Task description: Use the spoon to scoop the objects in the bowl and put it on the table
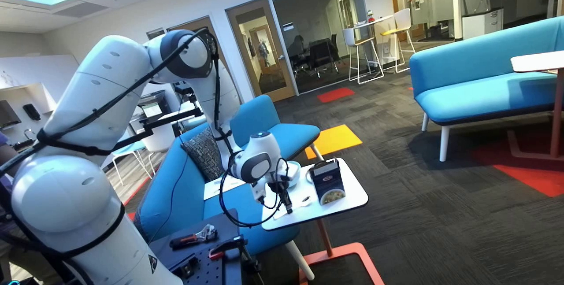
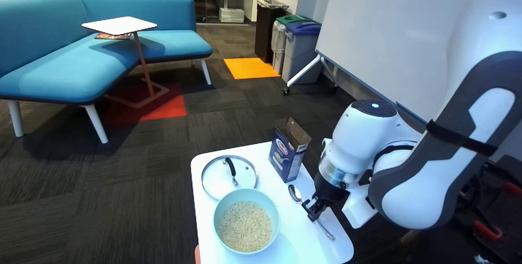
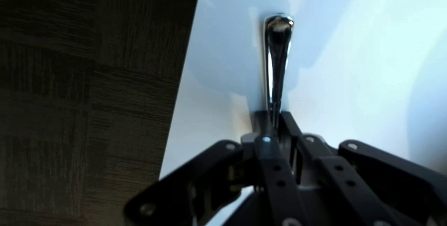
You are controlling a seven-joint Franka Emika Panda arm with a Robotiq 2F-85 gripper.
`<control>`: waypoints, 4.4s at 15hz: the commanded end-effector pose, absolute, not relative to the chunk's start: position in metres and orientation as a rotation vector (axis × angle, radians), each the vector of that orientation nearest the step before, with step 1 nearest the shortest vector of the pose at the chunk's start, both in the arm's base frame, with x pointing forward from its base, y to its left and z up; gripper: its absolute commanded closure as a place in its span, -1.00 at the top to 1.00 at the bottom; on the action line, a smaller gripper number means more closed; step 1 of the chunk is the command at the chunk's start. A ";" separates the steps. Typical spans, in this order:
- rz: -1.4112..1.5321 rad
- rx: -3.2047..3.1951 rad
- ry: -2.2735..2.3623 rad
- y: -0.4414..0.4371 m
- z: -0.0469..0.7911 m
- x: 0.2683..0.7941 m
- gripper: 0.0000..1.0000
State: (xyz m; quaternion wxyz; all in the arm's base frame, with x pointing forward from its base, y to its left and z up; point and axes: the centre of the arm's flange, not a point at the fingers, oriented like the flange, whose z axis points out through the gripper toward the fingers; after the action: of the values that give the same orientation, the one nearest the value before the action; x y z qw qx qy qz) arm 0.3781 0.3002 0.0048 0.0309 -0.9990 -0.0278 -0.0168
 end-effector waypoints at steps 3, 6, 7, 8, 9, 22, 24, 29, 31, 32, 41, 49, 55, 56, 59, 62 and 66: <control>-0.030 -3.156 -0.202 0.291 0.057 0.367 -0.95; 0.055 -3.171 -0.403 0.294 0.087 0.359 -0.95; 0.075 -3.168 -0.484 0.296 0.098 0.358 -0.95; 0.099 -3.154 -0.591 0.298 0.110 0.357 -0.95; 0.120 -3.139 -0.680 0.301 0.120 0.357 -0.95; 0.273 -3.037 -1.254 0.331 0.169 0.372 -0.95; 0.271 -3.038 -1.377 0.346 0.175 0.382 -0.95; 0.402 -2.942 -1.776 0.388 0.193 0.411 -0.95; 0.490 -2.869 -1.910 0.408 0.196 0.425 -0.95; 0.529 -2.818 -1.977 0.418 0.196 0.432 -0.95; 0.631 -2.436 -2.268 0.465 0.157 0.439 -0.95; 0.676 -2.442 -2.290 0.477 0.143 0.439 -0.95; 0.845 -2.454 -2.343 0.499 0.129 0.426 -0.95; 0.881 -2.460 -2.348 0.501 0.126 0.424 -0.95; 0.959 -2.477 -2.358 0.507 0.120 0.421 -0.95; 1.000 -2.495 -2.388 0.514 0.115 0.428 -0.95; 1.035 -2.529 -2.382 0.516 0.103 0.445 -0.95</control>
State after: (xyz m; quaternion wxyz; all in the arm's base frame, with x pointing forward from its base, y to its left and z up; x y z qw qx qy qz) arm 0.4226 0.5009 0.1108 -0.2215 -0.6733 -0.6520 0.2692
